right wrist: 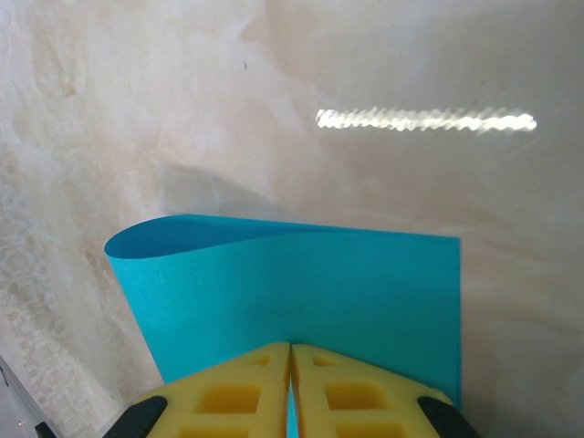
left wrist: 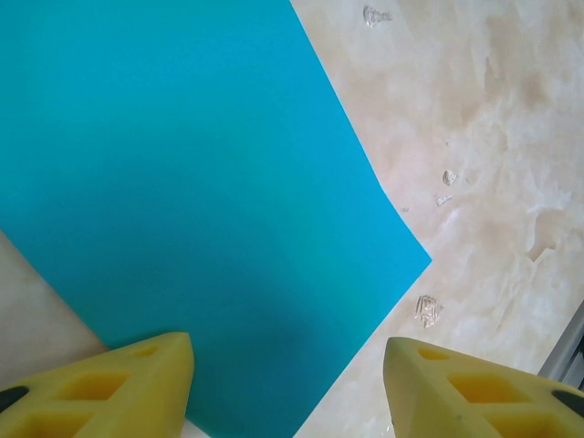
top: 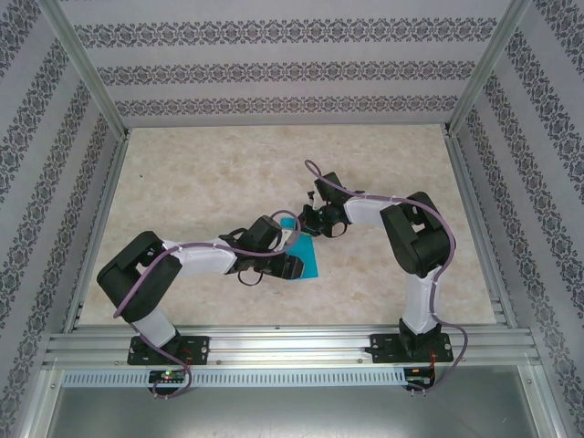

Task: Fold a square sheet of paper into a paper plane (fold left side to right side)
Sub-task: First fold the square sheet of paper in half at the center of the table.

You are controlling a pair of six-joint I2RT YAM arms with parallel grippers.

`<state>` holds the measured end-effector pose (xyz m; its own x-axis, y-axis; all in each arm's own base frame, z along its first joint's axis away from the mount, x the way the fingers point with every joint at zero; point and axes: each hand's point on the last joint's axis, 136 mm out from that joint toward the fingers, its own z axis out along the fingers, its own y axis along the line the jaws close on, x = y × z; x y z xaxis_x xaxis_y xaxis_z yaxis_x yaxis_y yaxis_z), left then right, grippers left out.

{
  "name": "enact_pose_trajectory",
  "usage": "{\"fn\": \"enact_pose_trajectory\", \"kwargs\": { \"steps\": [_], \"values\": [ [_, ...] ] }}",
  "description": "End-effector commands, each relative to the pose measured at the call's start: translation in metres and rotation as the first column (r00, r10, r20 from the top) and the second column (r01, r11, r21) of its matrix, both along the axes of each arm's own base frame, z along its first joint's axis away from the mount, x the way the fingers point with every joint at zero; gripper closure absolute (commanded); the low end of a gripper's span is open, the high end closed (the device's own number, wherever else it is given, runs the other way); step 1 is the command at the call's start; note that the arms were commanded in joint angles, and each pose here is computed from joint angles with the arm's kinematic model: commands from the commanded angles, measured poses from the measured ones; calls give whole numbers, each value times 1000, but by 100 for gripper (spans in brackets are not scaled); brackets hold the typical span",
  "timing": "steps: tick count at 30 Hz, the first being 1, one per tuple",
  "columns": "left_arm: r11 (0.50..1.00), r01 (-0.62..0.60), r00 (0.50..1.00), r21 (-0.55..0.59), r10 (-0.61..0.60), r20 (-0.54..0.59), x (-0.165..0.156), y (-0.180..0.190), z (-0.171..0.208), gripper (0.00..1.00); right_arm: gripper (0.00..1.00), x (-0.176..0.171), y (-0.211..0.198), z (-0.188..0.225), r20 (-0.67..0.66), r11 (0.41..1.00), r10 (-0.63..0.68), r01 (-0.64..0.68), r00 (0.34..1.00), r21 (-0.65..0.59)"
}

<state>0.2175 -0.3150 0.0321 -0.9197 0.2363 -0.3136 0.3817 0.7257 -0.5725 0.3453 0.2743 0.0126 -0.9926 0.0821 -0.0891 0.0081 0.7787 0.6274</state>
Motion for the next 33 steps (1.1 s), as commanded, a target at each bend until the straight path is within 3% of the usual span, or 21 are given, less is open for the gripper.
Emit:
{"fn": "enact_pose_trajectory", "kwargs": {
  "steps": [1, 15, 20, 24, 29, 33],
  "values": [
    [997, 34, 994, 68, -26, -108, -35, 12, -15, 42, 88, 1, -15, -22, -15, 996, -22, 21, 1000, -91],
    [993, 87, 990, 84, -77, -118, -64, 0, -13, 41, 88, 1, -14, -24, -18, 996, -20, 18, 1000, -85],
    [995, 93, 991, 38, -89, -104, -66, -6, 0, 41, 88, 1, -14, -23, -15, 996, -17, 16, 1000, -83],
    [998, 53, 997, 39, -51, -57, -50, -1, 24, 40, 88, 1, -14, -22, -15, 997, -16, 15, 1000, -79],
    [998, -15, 1000, -56, 16, 14, -15, 2, 63, 38, 88, 0, -12, -22, -14, 997, -12, 11, 1000, -74],
    [995, -18, 1000, -98, 20, 17, 5, -6, 68, 38, 88, 0, -12, -21, -14, 997, -12, 11, 1000, -70]
  ]
}}
